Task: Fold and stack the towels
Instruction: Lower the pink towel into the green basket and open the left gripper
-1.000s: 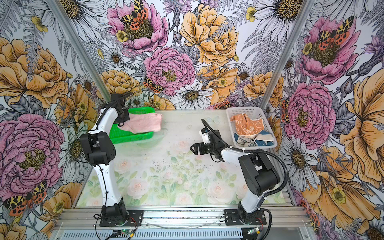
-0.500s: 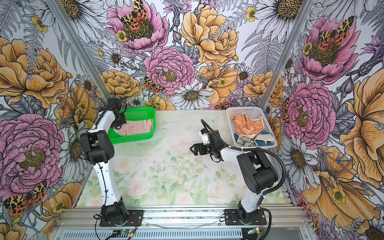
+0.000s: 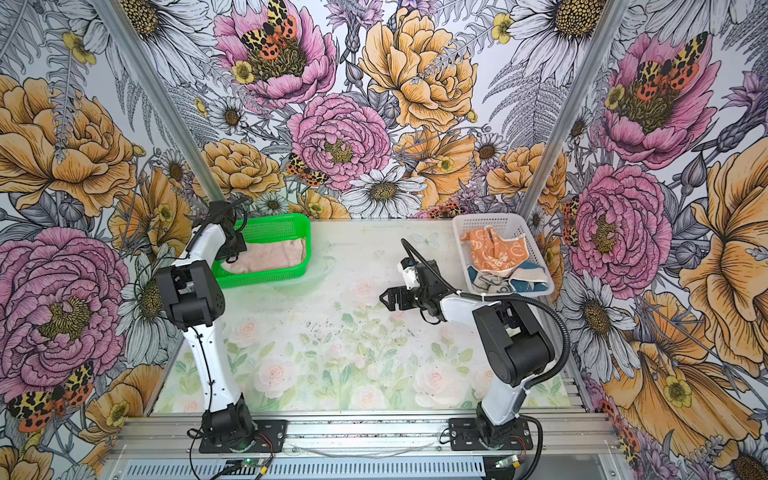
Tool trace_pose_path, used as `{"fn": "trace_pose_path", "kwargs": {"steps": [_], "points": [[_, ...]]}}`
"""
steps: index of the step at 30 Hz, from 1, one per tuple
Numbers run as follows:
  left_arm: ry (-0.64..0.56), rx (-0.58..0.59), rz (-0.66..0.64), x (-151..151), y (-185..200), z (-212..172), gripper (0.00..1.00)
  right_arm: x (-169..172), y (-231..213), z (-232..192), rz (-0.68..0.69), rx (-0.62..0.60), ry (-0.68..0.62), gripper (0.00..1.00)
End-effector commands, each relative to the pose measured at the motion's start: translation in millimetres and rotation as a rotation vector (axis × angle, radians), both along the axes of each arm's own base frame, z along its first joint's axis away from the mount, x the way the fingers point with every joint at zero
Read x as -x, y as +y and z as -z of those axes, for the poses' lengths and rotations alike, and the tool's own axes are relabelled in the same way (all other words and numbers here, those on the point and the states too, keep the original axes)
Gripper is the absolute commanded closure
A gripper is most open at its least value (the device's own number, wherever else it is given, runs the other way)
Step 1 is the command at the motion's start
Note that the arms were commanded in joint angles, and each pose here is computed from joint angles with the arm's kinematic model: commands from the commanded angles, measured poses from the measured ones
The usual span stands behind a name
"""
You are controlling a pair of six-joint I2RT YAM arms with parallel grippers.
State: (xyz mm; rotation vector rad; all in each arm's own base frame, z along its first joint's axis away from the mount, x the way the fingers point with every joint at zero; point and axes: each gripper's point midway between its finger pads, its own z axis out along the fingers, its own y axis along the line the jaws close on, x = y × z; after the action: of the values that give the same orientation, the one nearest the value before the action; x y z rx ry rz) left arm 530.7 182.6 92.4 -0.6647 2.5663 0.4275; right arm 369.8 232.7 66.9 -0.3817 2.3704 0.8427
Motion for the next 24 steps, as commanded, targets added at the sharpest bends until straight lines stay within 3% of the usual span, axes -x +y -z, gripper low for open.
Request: {"fn": "trace_pose_path", "kwargs": {"steps": [1, 5, 9, 16, 20, 23, 24], "points": [[-0.047, -0.015, -0.033, -1.7, 7.2, -12.8, 0.77, -6.1, 5.1, -5.9, -0.017, -0.003, -0.030, 0.01], [-0.093, -0.020, -0.040, -1.3, 6.5, -31.6, 0.62, -6.3, 5.4, -4.3, -0.018, -0.002, -0.027, 0.00], [-0.154, -0.007, -0.052, 2.5, 3.0, -47.5, 0.40, -6.8, 5.5, -6.5, -0.018, -0.003, -0.032, 0.00], [-0.242, 0.060, -0.024, 4.7, -18.6, -64.2, 0.28, -6.4, 2.7, -9.5, -0.010, 0.008, -0.052, 0.00], [-0.289, 0.069, 0.025, 5.3, -44.0, -80.5, 0.16, -7.2, -1.8, -15.1, 0.012, 0.011, -0.085, 0.01], [-0.332, 0.132, 0.102, 10.9, -84.8, -97.5, 0.01, -5.4, -5.0, -21.7, 0.023, 0.009, -0.118, 0.01], [-0.349, 0.150, 0.127, 16.1, -101.5, -106.3, 0.01, -5.3, -7.3, -24.9, 0.029, 0.012, -0.136, 0.01]]}}
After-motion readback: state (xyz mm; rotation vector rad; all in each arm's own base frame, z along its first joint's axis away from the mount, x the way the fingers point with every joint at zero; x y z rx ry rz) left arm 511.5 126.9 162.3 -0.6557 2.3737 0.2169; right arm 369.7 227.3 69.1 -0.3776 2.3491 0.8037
